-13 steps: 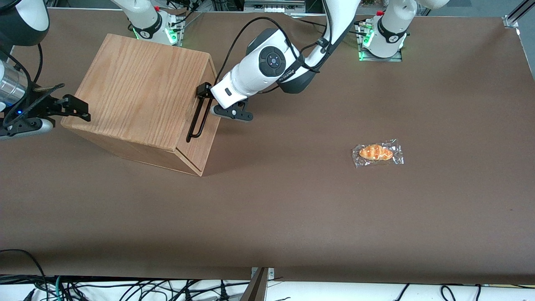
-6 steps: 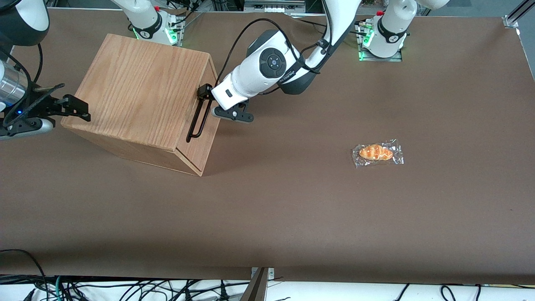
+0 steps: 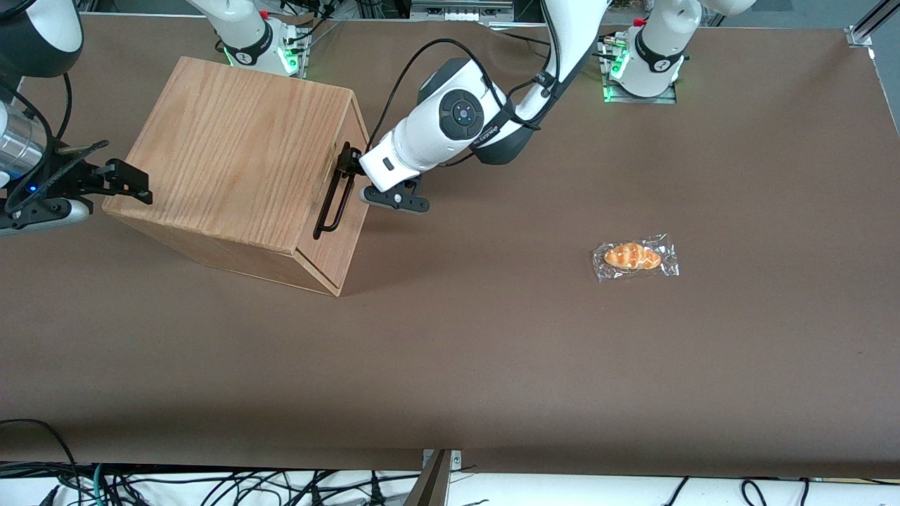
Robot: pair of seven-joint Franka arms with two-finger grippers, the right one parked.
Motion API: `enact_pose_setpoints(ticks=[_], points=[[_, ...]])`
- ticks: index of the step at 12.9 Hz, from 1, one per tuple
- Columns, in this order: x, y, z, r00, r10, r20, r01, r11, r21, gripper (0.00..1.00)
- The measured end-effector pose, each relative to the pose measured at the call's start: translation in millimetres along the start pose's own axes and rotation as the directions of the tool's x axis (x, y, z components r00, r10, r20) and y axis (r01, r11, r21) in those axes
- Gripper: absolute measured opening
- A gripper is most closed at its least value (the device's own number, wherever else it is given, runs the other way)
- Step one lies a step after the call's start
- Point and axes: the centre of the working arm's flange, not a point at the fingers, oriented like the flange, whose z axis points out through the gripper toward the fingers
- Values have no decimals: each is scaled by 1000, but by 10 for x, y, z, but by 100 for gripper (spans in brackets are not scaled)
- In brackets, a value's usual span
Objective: Open top drawer with left arm
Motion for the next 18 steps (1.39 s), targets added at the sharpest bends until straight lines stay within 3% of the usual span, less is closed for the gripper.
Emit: enact_pose_setpoints(ticks=[2,13,18], points=[[-1,-3,8,1000,3,0,-3,1000,2,100],[-31,55,-12,989,140,-51,-133,985,114,100],[217,-205,-137,991,128,-33,-120,976,181,100]])
